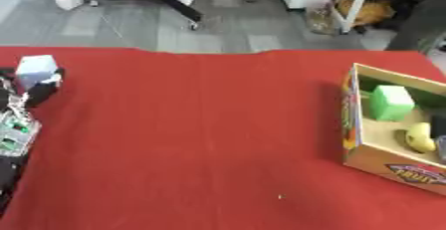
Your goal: Pick up the objects with one hand, pass them to the other hand, and then place them into the box on the other side of the table.
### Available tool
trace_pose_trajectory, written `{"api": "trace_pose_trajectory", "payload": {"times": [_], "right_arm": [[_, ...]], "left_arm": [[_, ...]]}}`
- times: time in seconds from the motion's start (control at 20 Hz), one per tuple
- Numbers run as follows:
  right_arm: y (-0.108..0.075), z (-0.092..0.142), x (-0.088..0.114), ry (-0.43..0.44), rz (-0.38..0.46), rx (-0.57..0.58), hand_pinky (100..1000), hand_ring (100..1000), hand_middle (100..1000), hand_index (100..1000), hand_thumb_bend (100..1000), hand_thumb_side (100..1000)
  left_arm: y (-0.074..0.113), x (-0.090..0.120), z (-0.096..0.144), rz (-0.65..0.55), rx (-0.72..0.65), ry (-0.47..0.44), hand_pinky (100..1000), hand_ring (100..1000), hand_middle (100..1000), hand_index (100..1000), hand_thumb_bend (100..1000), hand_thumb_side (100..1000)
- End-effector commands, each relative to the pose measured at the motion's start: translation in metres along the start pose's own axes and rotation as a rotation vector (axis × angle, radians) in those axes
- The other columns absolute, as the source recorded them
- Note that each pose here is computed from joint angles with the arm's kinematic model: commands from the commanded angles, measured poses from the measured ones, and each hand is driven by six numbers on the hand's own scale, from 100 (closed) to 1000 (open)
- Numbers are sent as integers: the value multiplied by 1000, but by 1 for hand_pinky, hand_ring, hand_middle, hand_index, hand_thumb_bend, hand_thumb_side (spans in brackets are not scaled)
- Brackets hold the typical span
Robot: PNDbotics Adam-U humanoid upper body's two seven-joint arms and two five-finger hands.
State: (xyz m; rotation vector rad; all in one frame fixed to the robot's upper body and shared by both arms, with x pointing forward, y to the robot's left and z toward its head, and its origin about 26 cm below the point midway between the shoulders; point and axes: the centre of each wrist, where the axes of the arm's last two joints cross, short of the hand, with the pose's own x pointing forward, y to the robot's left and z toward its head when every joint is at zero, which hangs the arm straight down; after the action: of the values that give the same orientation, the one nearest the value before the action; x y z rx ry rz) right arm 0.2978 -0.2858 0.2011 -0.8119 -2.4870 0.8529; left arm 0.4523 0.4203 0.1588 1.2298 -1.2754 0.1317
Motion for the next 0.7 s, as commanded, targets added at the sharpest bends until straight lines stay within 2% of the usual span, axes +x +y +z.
{"api": "trace_pose_trajectory", "payload": {"times": [0.05, 0.1, 0.15, 0.2, 0.3, 0.7], "right_arm": [[-6, -3, 3, -21, 5, -5, 698, 399, 385, 761, 162, 210], [-6, -3, 3, -20, 4, -4, 698, 398, 384, 758, 157, 210], [-6, -3, 3, -19, 3, -3, 698, 397, 383, 758, 154, 210], [-6, -3, 3, -18, 2, -3, 698, 396, 382, 756, 151, 209], [-6, -3, 3, -16, 2, -1, 698, 396, 381, 754, 147, 209], [-8, -1, 2, -7, 5, 3, 697, 393, 378, 749, 137, 205]], "left_arm": [[17, 9, -10, 50, 36, -20, 688, 697, 627, 748, 403, 356], [17, 10, -10, 61, 34, -23, 678, 669, 596, 720, 308, 309], [17, 10, -10, 72, 34, -27, 675, 657, 580, 706, 267, 291], [17, 10, -10, 84, 35, -32, 667, 635, 552, 681, 179, 256], [18, 12, -10, 107, 38, -45, 657, 611, 520, 650, 100, 224], [31, 27, -9, 230, 6, -155, 651, 588, 494, 624, 100, 238]]}}
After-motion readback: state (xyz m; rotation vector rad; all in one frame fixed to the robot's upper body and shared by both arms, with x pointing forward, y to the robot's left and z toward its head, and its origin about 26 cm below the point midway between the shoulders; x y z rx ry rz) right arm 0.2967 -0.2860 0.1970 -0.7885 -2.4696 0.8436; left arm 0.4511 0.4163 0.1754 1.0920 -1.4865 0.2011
